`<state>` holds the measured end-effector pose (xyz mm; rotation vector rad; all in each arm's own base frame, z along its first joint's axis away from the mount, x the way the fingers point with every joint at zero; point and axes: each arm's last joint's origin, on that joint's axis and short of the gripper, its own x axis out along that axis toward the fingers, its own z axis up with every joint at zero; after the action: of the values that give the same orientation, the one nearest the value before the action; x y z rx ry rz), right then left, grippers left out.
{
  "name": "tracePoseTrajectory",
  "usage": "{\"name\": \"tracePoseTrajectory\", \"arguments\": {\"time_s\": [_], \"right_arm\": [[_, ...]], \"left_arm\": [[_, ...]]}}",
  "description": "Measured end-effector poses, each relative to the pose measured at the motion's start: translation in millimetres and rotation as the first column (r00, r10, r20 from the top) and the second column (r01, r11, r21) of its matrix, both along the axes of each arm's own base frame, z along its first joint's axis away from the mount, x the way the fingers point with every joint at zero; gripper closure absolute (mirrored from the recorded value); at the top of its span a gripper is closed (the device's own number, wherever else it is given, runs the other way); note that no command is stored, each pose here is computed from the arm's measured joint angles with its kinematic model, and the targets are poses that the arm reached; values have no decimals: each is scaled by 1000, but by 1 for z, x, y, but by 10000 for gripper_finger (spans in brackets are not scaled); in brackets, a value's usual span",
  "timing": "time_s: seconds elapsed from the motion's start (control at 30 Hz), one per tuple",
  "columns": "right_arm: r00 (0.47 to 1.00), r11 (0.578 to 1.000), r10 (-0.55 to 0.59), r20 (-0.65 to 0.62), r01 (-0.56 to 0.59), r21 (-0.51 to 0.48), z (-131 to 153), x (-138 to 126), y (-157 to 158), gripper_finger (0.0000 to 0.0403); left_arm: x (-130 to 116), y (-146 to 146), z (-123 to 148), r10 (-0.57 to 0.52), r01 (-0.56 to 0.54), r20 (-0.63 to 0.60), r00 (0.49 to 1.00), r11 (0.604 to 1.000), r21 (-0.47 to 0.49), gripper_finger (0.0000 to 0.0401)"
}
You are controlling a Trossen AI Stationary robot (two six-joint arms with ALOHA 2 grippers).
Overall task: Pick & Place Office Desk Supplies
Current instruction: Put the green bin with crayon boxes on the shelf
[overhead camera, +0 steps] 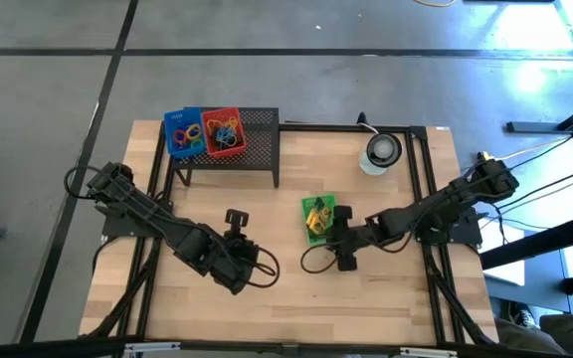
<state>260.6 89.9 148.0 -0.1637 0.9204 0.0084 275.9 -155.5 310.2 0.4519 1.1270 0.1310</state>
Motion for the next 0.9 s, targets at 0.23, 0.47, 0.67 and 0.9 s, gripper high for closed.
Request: {"name": "tracePoseTrajectory", "arguments": {"time_s": [0.23,0.47,0.67,0.9], "right_arm": [[1000,999,2,-11,-2,43,0,0,1,209],[1000,998,17,-17,-16,55,0,0,2,293],[998,998,52,-17,-52,33,0,0,2,380],[983,982,167,78,-173,78,6,7,7,381]], "left_arm": [[-1,1,0,0,0,-15,1000,1000,9,399],[-3,1,-1,-2,2,-25,1000,1000,15,398],[-7,3,-1,30,-29,-59,998,999,31,399],[-18,0,-1,42,-36,-103,994,998,58,398]]}}
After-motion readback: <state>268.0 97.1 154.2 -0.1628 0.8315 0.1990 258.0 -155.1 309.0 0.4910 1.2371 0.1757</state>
